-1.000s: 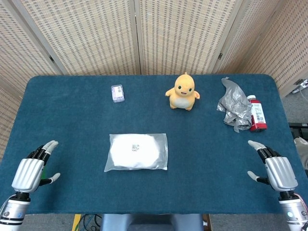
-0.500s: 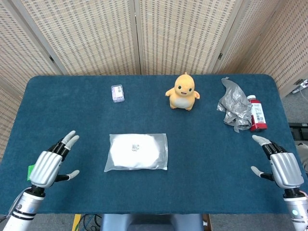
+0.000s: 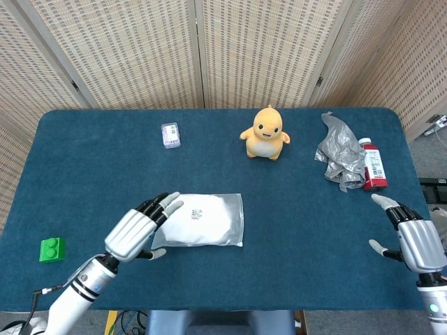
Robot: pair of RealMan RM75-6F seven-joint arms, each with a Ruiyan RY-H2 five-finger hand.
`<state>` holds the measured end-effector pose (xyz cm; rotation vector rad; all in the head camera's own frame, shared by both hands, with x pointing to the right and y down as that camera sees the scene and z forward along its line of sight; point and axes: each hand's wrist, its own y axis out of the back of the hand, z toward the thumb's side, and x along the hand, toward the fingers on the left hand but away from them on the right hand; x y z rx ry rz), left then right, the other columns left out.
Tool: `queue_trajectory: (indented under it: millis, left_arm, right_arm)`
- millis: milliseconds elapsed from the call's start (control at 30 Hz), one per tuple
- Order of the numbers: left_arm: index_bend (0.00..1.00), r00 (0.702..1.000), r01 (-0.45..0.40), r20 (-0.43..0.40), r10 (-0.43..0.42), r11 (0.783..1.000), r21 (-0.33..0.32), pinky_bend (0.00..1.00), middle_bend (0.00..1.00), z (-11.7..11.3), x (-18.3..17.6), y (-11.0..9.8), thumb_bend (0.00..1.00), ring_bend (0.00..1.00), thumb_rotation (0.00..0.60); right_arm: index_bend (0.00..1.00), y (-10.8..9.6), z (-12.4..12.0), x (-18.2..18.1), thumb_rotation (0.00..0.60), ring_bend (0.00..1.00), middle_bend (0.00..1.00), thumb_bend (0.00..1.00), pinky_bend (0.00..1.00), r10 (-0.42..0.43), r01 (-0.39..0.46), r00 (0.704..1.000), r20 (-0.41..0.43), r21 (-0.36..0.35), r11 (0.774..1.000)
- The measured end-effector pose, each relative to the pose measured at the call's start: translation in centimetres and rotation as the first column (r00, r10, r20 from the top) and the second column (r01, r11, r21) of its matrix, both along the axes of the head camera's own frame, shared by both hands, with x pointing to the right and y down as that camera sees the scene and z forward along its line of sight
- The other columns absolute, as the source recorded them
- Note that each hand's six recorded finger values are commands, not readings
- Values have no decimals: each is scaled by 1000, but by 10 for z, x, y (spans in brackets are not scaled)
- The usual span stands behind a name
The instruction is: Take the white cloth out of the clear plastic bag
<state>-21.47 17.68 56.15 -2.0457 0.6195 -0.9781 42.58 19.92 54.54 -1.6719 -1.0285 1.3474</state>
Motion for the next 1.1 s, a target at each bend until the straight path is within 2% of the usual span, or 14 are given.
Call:
queue_trajectory:
  millis: [167,333,667,1100]
  left_arm:
    - [0,999,-45,-18,44,998,-36,142,0,8,28,1,0,0,600]
    - [0,998,-66,-14,65,997,-51,101,0,14,39,2,0,0,600]
    - [0,993,-83,71,94,987,-140,67,0,52,55,5,0,0,600]
    - [0,986,-73,134,102,976,-206,67,0,77,71,-6,0,0,600]
  right_arm:
    - [165,0,-1,2,600,240,228,19,428,4,-4,1000,-1,0,1000]
    - [164,1,0,2,600,240,229,19,428,4,-4,1000,-1,-3,1000]
    - [164,1,3,-1,600,240,230,18,428,-9,9,1000,-5,-19,1000]
    - [165,1,10,-7,600,240,235,18,428,-25,24,1000,-9,-45,999]
